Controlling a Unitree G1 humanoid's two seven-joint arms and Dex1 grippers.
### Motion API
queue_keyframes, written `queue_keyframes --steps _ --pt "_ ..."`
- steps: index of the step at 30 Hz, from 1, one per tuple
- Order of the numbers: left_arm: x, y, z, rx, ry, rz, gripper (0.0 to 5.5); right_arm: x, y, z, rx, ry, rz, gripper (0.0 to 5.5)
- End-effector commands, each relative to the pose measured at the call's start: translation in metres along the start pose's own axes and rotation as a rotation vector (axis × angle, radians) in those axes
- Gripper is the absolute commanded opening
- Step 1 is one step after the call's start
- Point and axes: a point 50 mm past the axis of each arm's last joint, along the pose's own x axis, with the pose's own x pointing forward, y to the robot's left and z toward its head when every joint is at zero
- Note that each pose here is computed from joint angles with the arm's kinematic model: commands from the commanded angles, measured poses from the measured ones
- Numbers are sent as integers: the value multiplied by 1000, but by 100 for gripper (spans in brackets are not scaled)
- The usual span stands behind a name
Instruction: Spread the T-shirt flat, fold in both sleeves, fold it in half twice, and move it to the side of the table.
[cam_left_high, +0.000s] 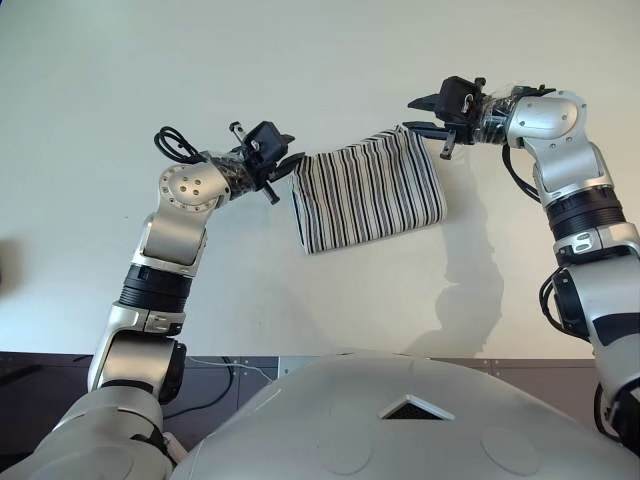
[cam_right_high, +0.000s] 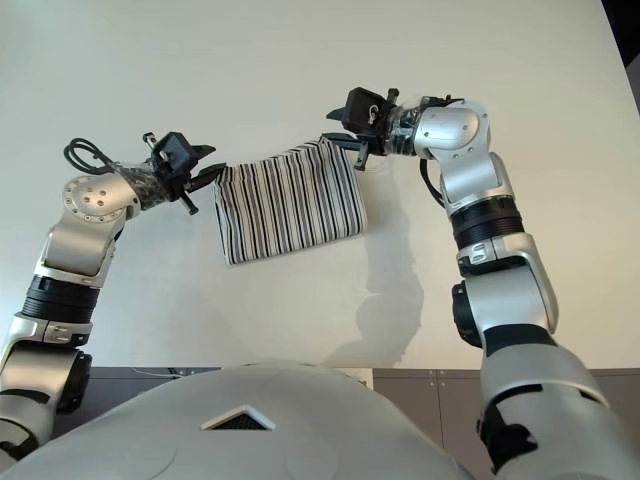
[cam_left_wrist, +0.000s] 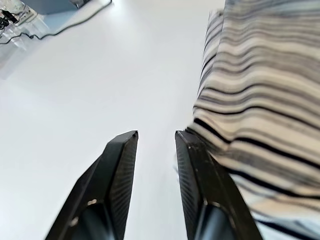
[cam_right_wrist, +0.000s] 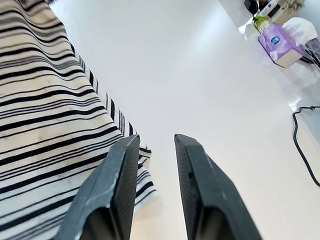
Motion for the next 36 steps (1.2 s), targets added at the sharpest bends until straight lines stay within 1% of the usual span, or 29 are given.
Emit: queue_keyframes --steps 1,4,7,9,11,13,15,16,17,19,20,21,22,23,25,26,28,29,31,34,36 --pt "-3 -7 -23 158 152 -65 137 9 23 13 55 -102 124 127" --pt "0 -14 -29 296 197 -124 137 18 47 11 114 -111 276 127" --pt "3 -11 -31 383 212 -137 137 26 56 6 213 -95 380 127" --pt "8 -10 -26 391 185 -148 137 29 57 0 281 -63 408 127" --pt "16 -7 -13 342 119 -145 137 28 54 -12 355 -18 402 127" --pt "20 16 7 272 25 -51 137 25 47 -26 536 -11 348 127" --pt "18 52 26 231 -43 111 137 19 43 -48 673 40 240 127" --pt "15 68 33 215 -68 184 137 16 44 -59 711 84 187 127" --pt "12 81 40 206 -93 252 137 12 47 -72 720 166 123 127" --pt "7 95 45 192 -126 338 137 3 51 -90 705 279 36 127" --pt "4 100 48 185 -141 378 137 -6 48 -100 713 325 -50 127" --pt "2 104 49 174 -156 414 137 -23 43 -112 747 375 -187 127" --pt "0 106 49 165 -166 437 137 -38 39 -122 779 415 -303 127" --pt "-2 105 46 152 -169 460 137 -60 33 -134 828 474 -483 127" --pt "-3 96 40 129 -173 470 137 -117 32 -158 955 599 -856 127" --pt "-3 91 38 119 -178 468 137 -141 37 -167 992 660 -990 127" --pt "-1 81 37 105 -189 451 137 -167 46 -176 999 739 -1125 127" --pt "-1 79 35 99 -190 443 137 -175 50 -178 974 772 -1168 127" --pt "-1 76 34 93 -189 435 137 -182 55 -181 984 773 -1224 127" --pt "-2 75 36 93 -197 422 137 -179 59 -182 963 751 -1211 127" --pt "-3 70 34 98 -206 399 137 -176 55 -180 943 710 -1212 127"
